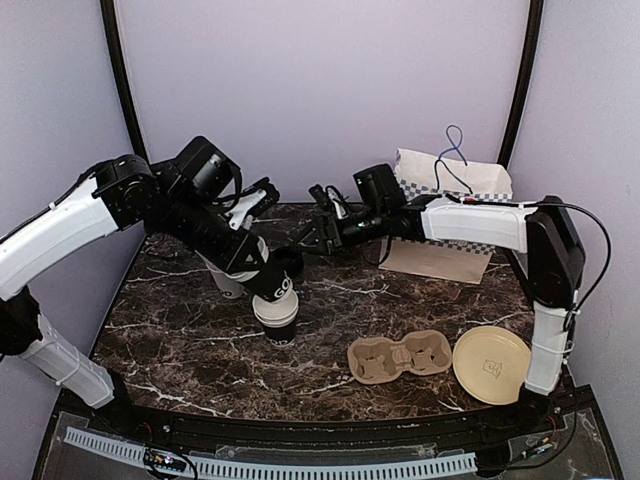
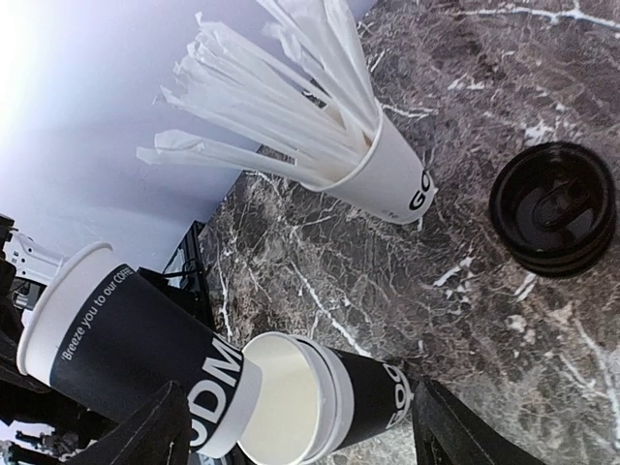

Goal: Pack the takeout coffee

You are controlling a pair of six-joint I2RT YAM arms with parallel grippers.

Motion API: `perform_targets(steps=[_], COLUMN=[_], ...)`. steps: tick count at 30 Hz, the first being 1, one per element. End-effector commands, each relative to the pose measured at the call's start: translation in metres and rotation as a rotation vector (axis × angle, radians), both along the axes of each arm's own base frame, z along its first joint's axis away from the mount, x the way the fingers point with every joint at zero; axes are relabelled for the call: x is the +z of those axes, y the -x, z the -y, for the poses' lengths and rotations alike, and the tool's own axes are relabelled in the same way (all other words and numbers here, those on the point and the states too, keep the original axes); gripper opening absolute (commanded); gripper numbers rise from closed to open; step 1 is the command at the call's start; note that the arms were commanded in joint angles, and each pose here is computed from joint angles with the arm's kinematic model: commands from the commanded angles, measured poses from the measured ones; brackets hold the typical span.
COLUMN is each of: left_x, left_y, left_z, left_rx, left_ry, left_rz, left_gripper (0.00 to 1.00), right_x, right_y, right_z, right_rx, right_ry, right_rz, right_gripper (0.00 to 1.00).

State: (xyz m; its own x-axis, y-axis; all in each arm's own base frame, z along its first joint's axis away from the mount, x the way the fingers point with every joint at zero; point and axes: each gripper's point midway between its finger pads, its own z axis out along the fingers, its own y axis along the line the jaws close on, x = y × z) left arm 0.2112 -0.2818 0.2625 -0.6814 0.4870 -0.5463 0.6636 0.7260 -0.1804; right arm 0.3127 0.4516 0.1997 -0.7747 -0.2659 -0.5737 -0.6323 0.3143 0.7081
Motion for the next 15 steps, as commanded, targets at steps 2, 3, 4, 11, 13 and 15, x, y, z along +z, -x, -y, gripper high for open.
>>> perform_targets(steps=[2, 3, 4, 11, 13, 15], left_x=[0.03, 0.035, 0.037, 0.001, -0.016, -0.034], left_y=[0.007, 0.009, 0.019, 0.077, 0.087, 0.091], left_z=[0.015, 0.02, 0.028, 0.059, 0.064, 0.068], left_rx=[-0.101, -0.121, -0.159, -0.362, -0.392, -0.415], left_ry=[-0.034, -0.025, -0.018, -0.198, -0.255, -0.304], left_rz=[0.081, 0.089, 0.086, 0.064, 0.067, 0.075], left_gripper=[0.0, 0.0, 0.0, 0.0, 0.0, 0.0], right_x=[0.05, 0.054, 0.06, 0.08, 0.079, 0.083], right_y=[-0.007, -0.005, 0.0, 0.006, 0.006, 0.013], right_z=[0.028, 0.035, 0.043, 0.129, 0.15, 0.167], right_rx=[0.05, 0.069, 0.103, 0.131, 0.098, 0.079], right_ry=[-0.02, -0.007, -0.011, 0.032, 0.075, 0.092], right_rz=[0.266, 0.318, 0.358, 0.48, 0.504, 0.542], right_gripper=[0.79, 0.8, 0.8, 0.8, 0.8, 0.8])
